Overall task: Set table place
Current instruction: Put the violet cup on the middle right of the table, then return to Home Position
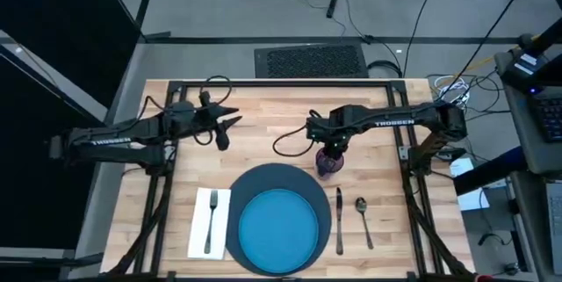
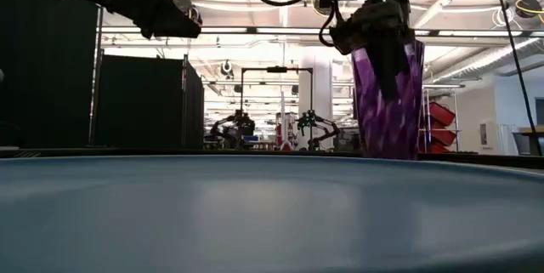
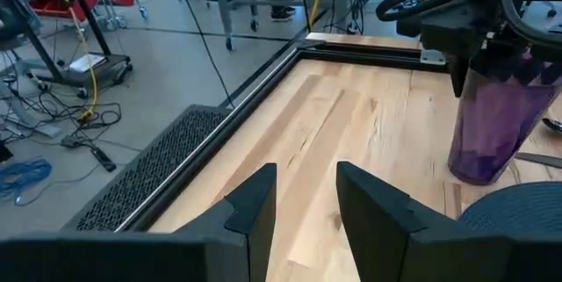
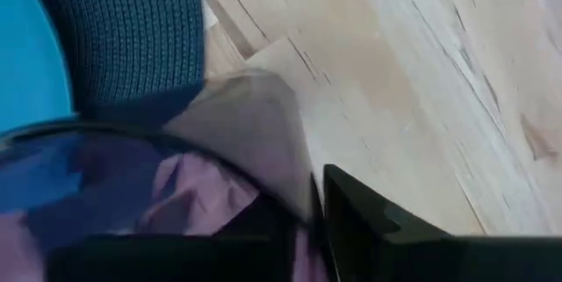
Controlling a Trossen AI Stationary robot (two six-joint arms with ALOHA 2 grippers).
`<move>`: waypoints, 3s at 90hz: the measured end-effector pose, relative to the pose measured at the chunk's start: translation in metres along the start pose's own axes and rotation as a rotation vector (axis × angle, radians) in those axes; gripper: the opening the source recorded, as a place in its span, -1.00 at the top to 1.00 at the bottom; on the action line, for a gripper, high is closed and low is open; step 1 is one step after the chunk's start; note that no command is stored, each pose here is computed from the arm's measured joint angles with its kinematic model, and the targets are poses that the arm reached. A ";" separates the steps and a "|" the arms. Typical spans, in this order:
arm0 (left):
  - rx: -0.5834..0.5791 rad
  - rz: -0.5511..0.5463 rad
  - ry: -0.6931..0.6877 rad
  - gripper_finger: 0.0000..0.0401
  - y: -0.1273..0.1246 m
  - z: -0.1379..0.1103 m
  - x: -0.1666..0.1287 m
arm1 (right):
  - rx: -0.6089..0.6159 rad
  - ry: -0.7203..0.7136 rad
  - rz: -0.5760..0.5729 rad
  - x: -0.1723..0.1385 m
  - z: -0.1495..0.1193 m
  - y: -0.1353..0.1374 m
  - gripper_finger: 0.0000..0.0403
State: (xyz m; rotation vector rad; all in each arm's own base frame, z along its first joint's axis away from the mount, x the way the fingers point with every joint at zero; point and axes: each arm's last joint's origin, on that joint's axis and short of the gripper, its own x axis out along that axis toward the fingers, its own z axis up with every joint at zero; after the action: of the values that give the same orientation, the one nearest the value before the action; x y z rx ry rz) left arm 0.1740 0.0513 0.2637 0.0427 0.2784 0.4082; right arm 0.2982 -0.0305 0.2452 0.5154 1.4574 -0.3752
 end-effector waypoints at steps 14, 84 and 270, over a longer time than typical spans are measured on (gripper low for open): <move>0.000 0.000 0.000 0.47 0.000 0.000 0.000 | -0.006 0.000 0.000 0.000 0.000 0.000 0.40; -0.024 -0.010 -0.048 0.47 -0.001 0.005 0.000 | -0.231 -0.121 0.079 -0.133 -0.027 0.014 0.12; -0.068 -0.205 -0.372 0.47 0.000 -0.047 -0.052 | -0.474 -1.302 0.652 0.060 -0.162 -0.077 0.21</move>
State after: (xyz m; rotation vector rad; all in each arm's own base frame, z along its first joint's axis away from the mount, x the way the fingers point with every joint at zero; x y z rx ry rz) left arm 0.1148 0.0296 0.2316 0.0229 -0.0983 0.1992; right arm 0.1258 -0.0027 0.1718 0.2216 0.0543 0.1787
